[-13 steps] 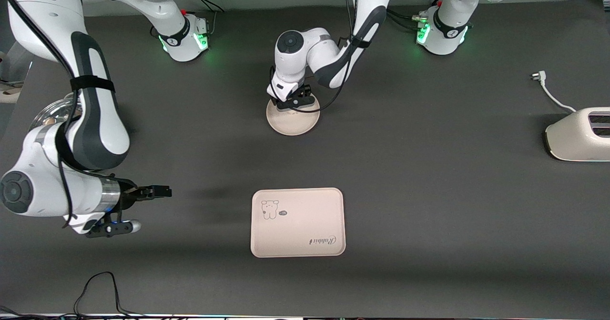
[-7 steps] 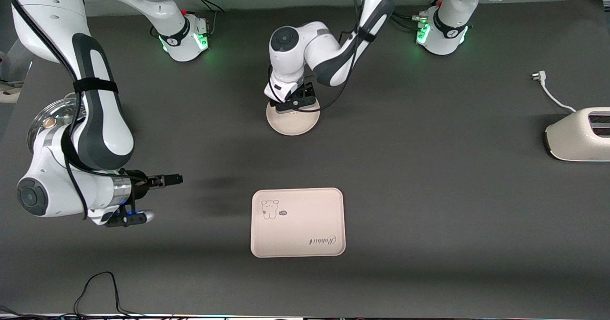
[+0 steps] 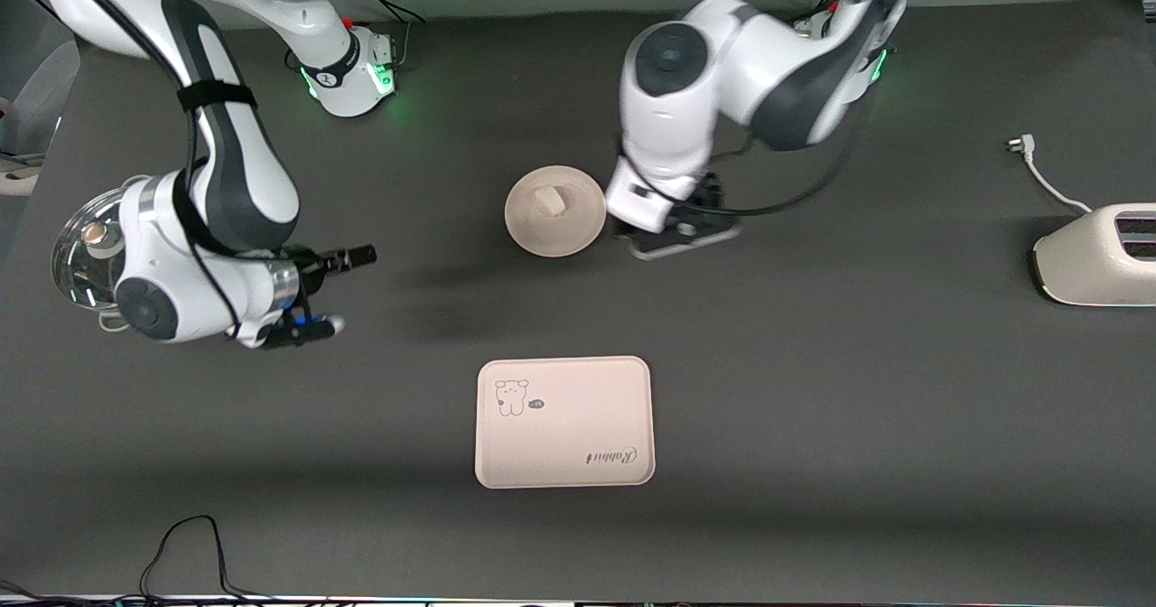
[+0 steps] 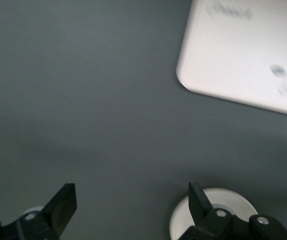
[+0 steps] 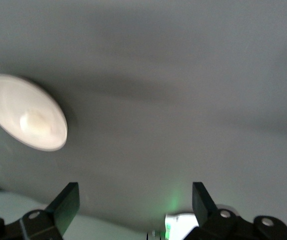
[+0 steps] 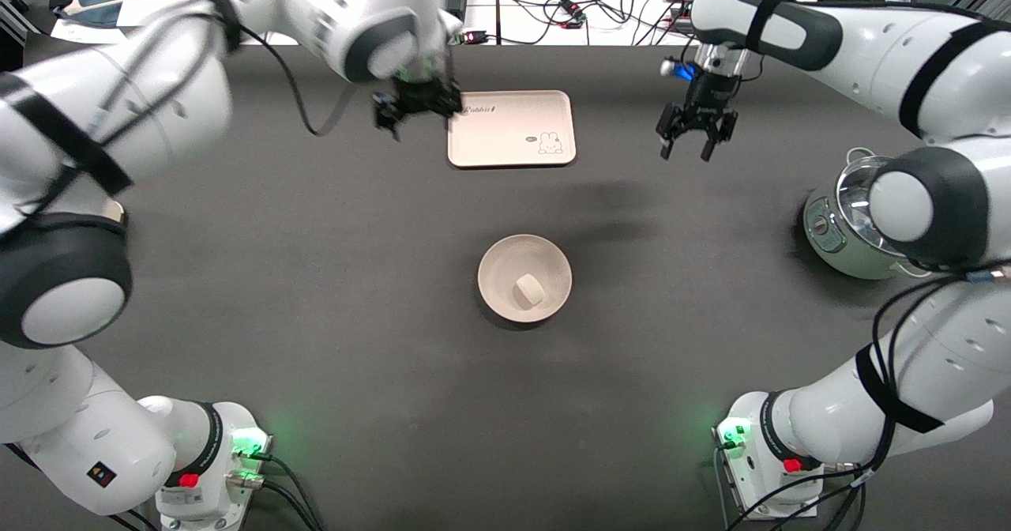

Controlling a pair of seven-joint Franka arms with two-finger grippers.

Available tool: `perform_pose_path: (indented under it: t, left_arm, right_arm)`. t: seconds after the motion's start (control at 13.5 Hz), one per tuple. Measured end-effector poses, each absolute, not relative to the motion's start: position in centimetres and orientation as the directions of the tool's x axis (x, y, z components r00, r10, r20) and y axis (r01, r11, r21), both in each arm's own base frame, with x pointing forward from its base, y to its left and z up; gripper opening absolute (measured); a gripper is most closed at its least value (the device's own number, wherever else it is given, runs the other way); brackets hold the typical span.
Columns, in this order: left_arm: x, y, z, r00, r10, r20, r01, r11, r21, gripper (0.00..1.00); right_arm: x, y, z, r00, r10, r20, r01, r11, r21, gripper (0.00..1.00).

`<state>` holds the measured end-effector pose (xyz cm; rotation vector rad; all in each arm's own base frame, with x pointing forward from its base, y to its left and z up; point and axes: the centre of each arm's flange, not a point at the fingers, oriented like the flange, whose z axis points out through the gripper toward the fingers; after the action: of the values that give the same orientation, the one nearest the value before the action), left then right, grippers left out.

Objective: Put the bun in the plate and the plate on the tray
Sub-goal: 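Withdraw the left gripper while the right gripper reaches toward the plate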

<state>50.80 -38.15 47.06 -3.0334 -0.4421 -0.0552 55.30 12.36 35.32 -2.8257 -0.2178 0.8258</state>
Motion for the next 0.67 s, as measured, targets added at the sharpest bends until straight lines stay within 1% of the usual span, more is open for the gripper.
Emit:
perform_pose_path:
  t: [0.15,0.3,0.45,0.67]
  left_arm:
    - [53.9,-32.5,49.1,0.947,0.314,0.066,0.318,-0.946,-0.068,1.0]
    - [56.4,-25.8,50.5,0.945,0.323,0.053,0.327,-0.941,-0.09,1.0]
    - [58.4,-18.8,52.0,0.934,0.353,0.049,0.356,-0.93,-0.095,1.0]
    - [59.7,-10.4,53.7,0.924,0.378,0.055,0.381,-0.92,-0.091,1.0]
  right_arm:
    - [51.9,13.8,36.4,0.785,0.212,-0.582,0.104,-0.971,-0.213,1.0]
    - [50.2,15.4,36.1,0.76,0.19,-0.622,0.097,-0.979,-0.181,1.0]
    - [49.7,16.7,34.4,0.741,0.192,-0.644,0.092,-0.978,-0.186,1.0]
    - [50.7,18.7,30.7,0.765,0.174,-0.62,0.028,-0.971,-0.237,1.0]
